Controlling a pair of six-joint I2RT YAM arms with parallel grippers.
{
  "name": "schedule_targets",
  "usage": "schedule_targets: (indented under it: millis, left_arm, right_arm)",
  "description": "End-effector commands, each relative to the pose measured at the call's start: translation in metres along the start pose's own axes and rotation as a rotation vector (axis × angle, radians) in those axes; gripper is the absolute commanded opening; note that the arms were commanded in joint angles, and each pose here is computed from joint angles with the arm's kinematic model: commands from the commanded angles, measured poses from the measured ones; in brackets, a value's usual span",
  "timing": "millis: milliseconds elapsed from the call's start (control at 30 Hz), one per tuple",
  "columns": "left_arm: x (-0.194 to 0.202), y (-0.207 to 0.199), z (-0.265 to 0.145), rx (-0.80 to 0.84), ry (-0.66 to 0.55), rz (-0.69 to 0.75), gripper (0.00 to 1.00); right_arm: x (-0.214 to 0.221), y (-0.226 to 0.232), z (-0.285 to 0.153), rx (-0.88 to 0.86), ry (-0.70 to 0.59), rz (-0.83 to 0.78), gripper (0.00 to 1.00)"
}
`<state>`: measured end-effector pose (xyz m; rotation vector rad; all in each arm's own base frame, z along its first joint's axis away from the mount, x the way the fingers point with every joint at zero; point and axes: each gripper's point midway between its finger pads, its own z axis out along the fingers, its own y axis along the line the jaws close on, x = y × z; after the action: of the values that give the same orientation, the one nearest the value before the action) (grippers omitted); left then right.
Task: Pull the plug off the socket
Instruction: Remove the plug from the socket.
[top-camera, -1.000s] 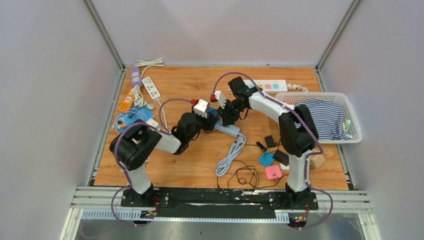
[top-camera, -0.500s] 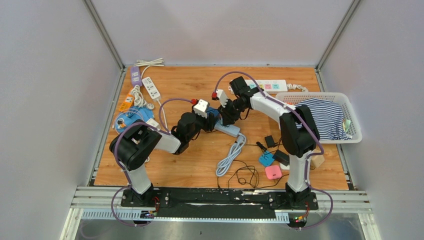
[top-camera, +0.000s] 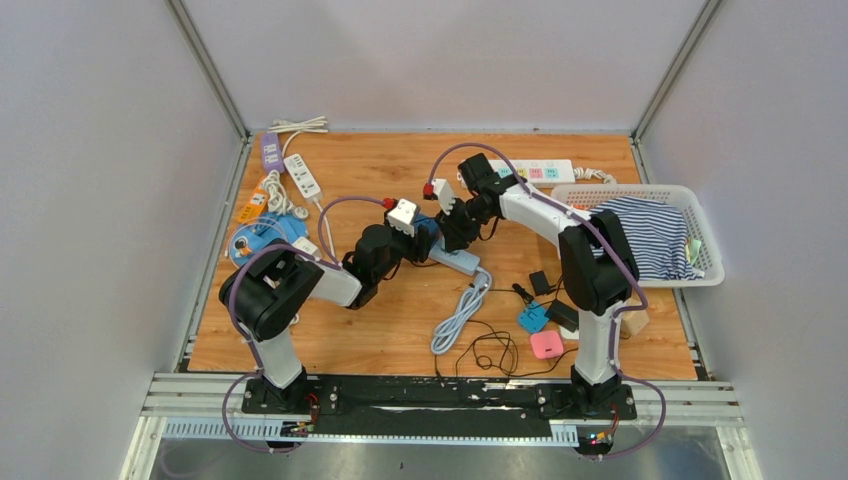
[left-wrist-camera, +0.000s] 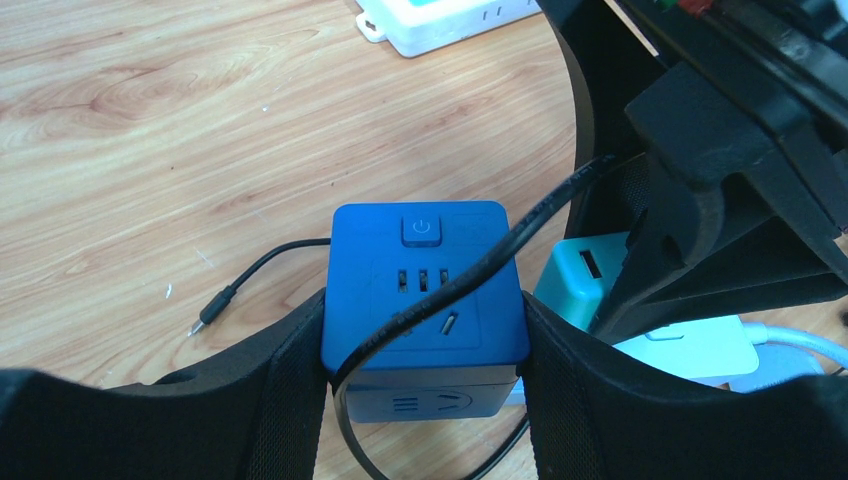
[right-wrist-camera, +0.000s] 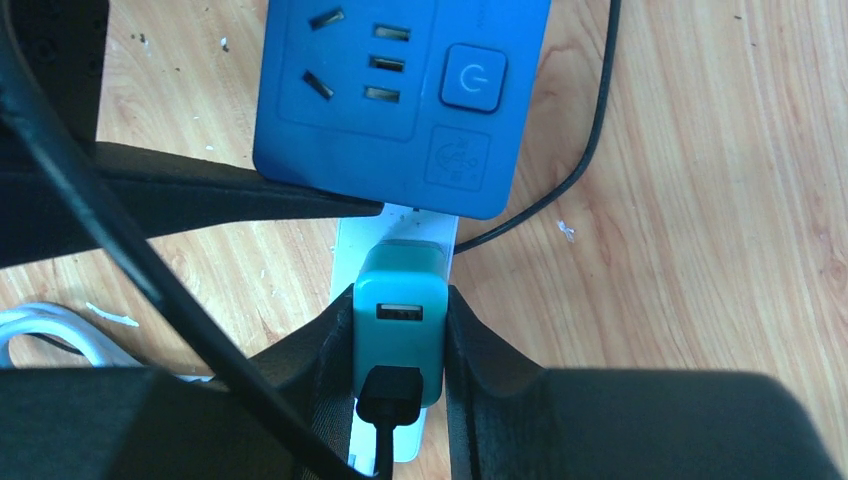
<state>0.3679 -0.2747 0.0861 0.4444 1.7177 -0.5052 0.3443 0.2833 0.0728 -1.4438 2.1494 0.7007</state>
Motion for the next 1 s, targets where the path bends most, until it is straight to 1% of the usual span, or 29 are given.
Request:
schedule_targets:
  millis: [0, 33, 133, 167, 233, 300, 533, 600, 667, 733, 800, 833, 900, 967]
  left_arm:
    - [0.017, -0.005, 0.002, 0.022, 0.056, 0.013, 0.0]
    - [0.018, -0.004, 0.002, 0.021, 0.058, 0.013, 0.0]
    - [0.017, -0.005, 0.002, 0.024, 0.057, 0.014, 0.0]
    - [0.017, -0.005, 0.002, 0.024, 0.057, 0.014, 0.0]
    - [0.018, -0.005, 0.002, 0.024, 0.059, 0.016, 0.0]
    - [0.018, -0.005, 0.002, 0.026, 0.058, 0.016, 0.0]
    - [0.018, -0.006, 0.002, 0.03, 0.06, 0.017, 0.0]
    - [0.018, -0.006, 0.002, 0.03, 0.06, 0.019, 0.0]
    - [0.018, -0.007, 0.002, 0.03, 0.06, 0.02, 0.0]
    - [0.019, -0.007, 0.002, 0.032, 0.062, 0.02, 0.0]
    - [0.019, -0.008, 0.002, 0.035, 0.062, 0.02, 0.0]
    - [0.018, -0.008, 0.002, 0.037, 0.061, 0.02, 0.0]
    - [0.018, -0.009, 0.003, 0.041, 0.062, 0.021, 0.0]
    - [0.018, -0.01, 0.003, 0.046, 0.061, 0.022, 0.0]
  right_arm:
    - [-0.033, 0.042, -0.015, -0.2, -0.132, -0.064, 0.0]
    - [-0.032, 0.035, -0.014, -0.158, -0.114, -0.06, 0.0]
    - [-0.022, -0.003, -0.011, 0.04, -0.05, -0.003, 0.0]
    - [-0.019, -0.009, -0.011, 0.062, -0.043, 0.012, 0.0]
    - [-0.017, -0.004, -0.009, 0.017, -0.059, 0.012, 0.0]
    - [-0.018, 0.011, -0.009, -0.067, -0.084, -0.014, 0.0]
    - [-0.046, 0.063, -0.026, -0.356, -0.215, -0.07, 0.0]
    - [-0.048, 0.069, -0.026, -0.393, -0.219, -0.063, 0.0]
    - [-0.043, 0.058, -0.017, -0.316, -0.162, -0.058, 0.0]
    - [-0.037, 0.032, -0.006, -0.161, -0.093, -0.025, 0.0]
    - [-0.031, 0.01, -0.002, -0.036, -0.053, 0.015, 0.0]
    - [-0.031, 0.003, -0.003, -0.002, -0.051, 0.027, 0.0]
    - [-0.033, 0.002, -0.006, 0.008, -0.064, 0.038, 0.0]
    - [-0.038, 0.008, -0.008, -0.023, -0.087, 0.035, 0.0]
